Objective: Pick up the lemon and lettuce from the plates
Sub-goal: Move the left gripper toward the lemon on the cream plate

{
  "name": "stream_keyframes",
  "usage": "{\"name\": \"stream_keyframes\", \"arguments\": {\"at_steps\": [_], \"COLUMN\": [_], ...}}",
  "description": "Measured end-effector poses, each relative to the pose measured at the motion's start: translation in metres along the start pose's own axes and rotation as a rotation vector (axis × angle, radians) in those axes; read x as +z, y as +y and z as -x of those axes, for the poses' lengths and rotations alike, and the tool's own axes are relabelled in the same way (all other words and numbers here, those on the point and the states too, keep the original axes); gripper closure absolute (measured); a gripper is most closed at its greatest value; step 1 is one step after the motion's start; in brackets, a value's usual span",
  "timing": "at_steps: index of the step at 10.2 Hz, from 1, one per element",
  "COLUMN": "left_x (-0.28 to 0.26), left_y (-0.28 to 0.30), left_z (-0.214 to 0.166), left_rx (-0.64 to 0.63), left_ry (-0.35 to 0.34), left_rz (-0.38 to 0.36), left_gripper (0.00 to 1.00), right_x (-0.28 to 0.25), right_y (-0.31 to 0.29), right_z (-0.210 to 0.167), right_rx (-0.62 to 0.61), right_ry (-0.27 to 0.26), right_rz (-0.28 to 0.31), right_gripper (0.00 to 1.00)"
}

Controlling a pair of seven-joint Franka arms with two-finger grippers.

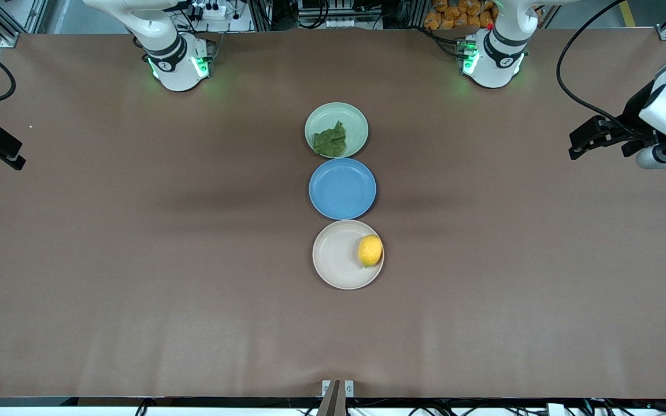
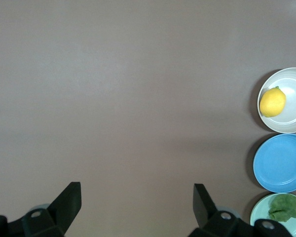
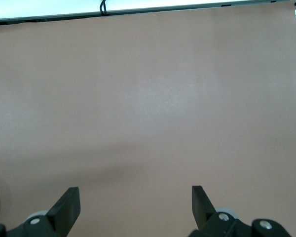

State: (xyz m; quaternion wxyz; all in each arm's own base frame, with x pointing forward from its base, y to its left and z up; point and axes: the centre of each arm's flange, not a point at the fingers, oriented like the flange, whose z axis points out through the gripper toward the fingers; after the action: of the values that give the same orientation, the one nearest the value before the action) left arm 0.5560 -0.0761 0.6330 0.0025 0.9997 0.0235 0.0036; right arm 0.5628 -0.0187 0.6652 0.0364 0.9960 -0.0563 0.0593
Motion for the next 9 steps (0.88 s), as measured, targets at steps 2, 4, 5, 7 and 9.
{"name": "stream_keyframes", "arguments": {"at_steps": [2,4,5,7,9], "left_x": [0.0,-0.001,-0.001,0.008,0.037], "left_y": [0.0,0.0,-0.001,0.001,0.026], "left_z": [0.0,0.0,0.0,-0.001,-0.018], "left_rx": [0.0,-0.001,-0.001,0.001,0.036], "left_ry": [0.001,0.002,0.0,-0.019,-0.016], "left_rz": [0.0,0.0,0.0,-0.003,0.006], "left_gripper": [0.0,0.0,0.0,0.0,0.0], "right_x": [0.0,0.001,0.001,0.001,0.001], "right_y": [0.0,0.0,0.0,0.0,-0.001], "right_z": [0.001,0.001,0.001,0.001,0.001], "right_rx": [0.0,0.0,0.0,0.0,-0.001], "right_ry": [-0.005,-0.007,-0.007,-0.007,-0.008], "right_rz": [0.0,0.001,0.001,0.001,0.001], "right_gripper": [0.0,0.0,0.0,0.0,0.0]}}
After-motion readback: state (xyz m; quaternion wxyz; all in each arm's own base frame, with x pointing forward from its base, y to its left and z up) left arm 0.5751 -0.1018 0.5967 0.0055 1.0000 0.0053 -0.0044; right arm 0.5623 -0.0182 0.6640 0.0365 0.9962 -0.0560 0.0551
